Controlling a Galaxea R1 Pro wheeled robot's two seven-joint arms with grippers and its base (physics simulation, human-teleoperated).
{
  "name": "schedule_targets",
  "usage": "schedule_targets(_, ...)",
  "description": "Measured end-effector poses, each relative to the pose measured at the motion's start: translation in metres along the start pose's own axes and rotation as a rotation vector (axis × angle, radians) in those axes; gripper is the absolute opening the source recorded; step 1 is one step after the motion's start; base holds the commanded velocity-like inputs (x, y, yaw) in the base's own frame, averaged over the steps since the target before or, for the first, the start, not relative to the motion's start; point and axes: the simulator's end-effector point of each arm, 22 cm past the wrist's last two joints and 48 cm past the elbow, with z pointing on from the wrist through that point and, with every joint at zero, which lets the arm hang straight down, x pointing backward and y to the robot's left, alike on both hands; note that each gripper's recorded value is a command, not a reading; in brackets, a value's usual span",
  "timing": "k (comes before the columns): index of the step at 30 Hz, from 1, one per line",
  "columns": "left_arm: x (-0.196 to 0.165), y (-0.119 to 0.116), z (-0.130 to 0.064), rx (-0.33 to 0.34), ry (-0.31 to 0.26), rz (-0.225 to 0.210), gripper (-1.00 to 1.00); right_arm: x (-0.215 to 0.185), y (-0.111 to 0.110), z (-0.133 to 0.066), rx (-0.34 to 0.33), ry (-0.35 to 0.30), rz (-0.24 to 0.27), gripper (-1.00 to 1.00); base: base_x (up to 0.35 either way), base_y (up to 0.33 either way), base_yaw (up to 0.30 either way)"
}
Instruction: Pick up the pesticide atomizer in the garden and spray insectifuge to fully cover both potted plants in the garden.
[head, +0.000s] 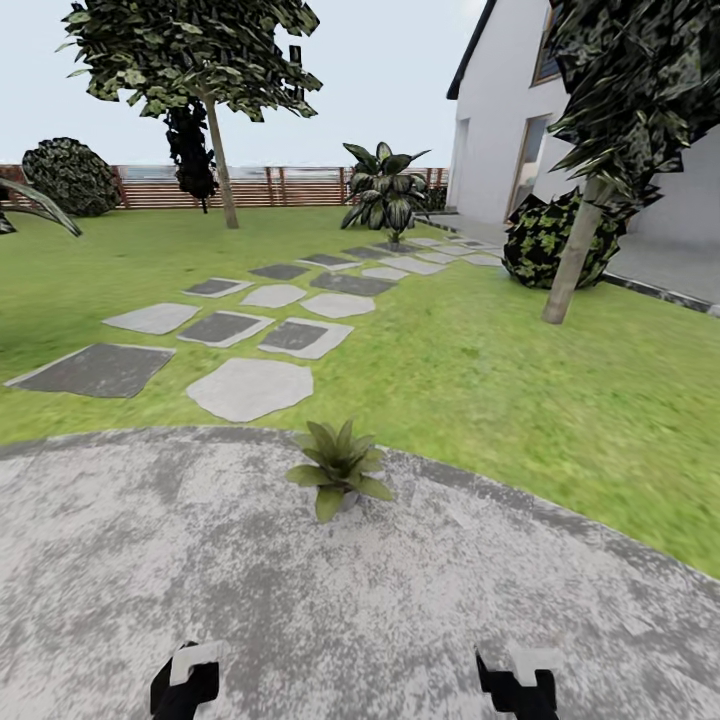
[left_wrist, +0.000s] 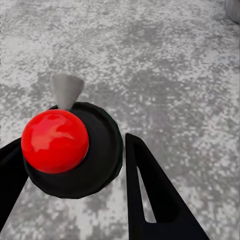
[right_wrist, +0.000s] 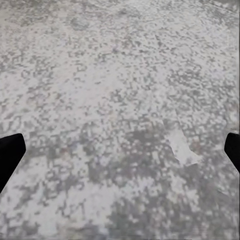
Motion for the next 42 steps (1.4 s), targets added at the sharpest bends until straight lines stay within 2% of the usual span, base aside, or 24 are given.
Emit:
schedule_targets(9,0.000,0.005,0.000,-0.010,-0.001,0.000,-1.00,0.012,-0.001,-0.003,0.002,0.027,0.001,1.00,0.198,0.000,0.000)
schedule_targets(21,-0.003,0.009,0.001,-0.007,-0.008,0.017,-1.00,0.014,0.004,-0.004,-0.011,0.031,-0.004,1.00,0.016,0.000,0.000)
schedule_targets(22,-0.003,0.007,0.001,0.001,-0.008,0.028,-1.00,0.014,0.001,-0.004,-0.009,0.030,-0.007,1.00,0.000,0.000,0.000)
schedule_targets(24,-0.003,0.001,0.001,0.035,-0.011,0.078,-1.00,0.013,-0.017,-0.004,0.007,0.031,-0.024,1.00,0.000,0.000,0.000)
schedule_targets(26,-0.002,-0.011,0.000,0.091,-0.013,0.130,-1.00,0.013,-0.024,-0.004,-0.001,0.031,-0.068,1.00,0.000,0.000,0.000)
schedule_targets(28,0.002,-0.032,-0.003,0.198,-0.008,0.202,-1.00,0.014,-0.012,-0.004,-0.068,0.031,-0.192,1.00,0.000,0.000,0.000)
schedule_targets(29,0.007,-0.043,-0.006,0.275,0.001,0.243,-1.00,0.016,0.000,-0.005,-0.120,0.031,-0.285,1.00,0.000,0.000,0.000)
schedule_targets(30,0.012,-0.052,-0.011,0.351,0.014,0.272,-1.00,0.015,0.013,-0.005,-0.169,0.023,-0.367,1.00,0.000,0.000,0.000)
schedule_targets(31,0.016,-0.058,-0.015,0.408,0.025,0.284,-1.00,0.011,0.023,-0.005,-0.203,0.010,-0.416,1.00,0.000,0.000,0.000)
schedule_targets(32,0.026,-0.071,-0.028,0.548,0.055,0.317,-1.00,0.002,0.060,-0.007,-0.340,-0.024,-0.516,1.00,0.000,0.000,0.000)
schedule_targets(33,0.026,-0.071,-0.029,0.567,0.059,0.316,-1.00,0.001,0.069,-0.009,-0.373,-0.029,-0.530,1.00,0.000,0.000,0.000)
schedule_targets(34,0.029,-0.074,-0.035,0.621,0.075,0.336,-1.00,-0.003,0.091,-0.014,-0.471,-0.039,-0.559,1.00,0.000,0.000,0.000)
schedule_targets(35,0.039,-0.080,-0.042,0.697,0.122,0.384,-1.00,-0.013,0.125,-0.026,-0.624,-0.057,-0.593,1.00,0.000,0.000,0.000)
schedule_targets(36,0.043,-0.080,-0.044,0.709,0.139,0.394,-1.00,-0.014,0.131,-0.029,-0.655,-0.058,-0.600,1.00,0.000,0.000,0.000)
schedule_targets(37,0.061,-0.080,-0.051,0.750,0.220,0.454,-1.00,-0.015,0.143,-0.037,-0.733,-0.046,-0.614,1.00,0.000,0.000,0.000)
schedule_targets(38,0.066,-0.079,-0.052,0.754,0.244,0.465,-1.00,-0.015,0.146,-0.038,-0.748,-0.041,-0.617,1.00,0.000,0.000,0.000)
schedule_targets(40,0.084,-0.073,-0.058,0.774,0.331,0.532,-1.00,-0.014,0.150,-0.041,-0.776,-0.026,-0.622,1.00,0.000,0.000,0.000)
schedule_targets(41,0.094,-0.070,-0.062,0.786,0.376,0.583,-1.00,-0.014,0.152,-0.042,-0.788,-0.020,-0.626,1.00,0.000,0.000,0.000)
schedule_targets(42,0.096,-0.069,-0.062,0.788,0.386,0.599,-1.00,-0.014,0.153,-0.043,-0.792,-0.018,-0.627,1.00,0.000,0.000,0.000)
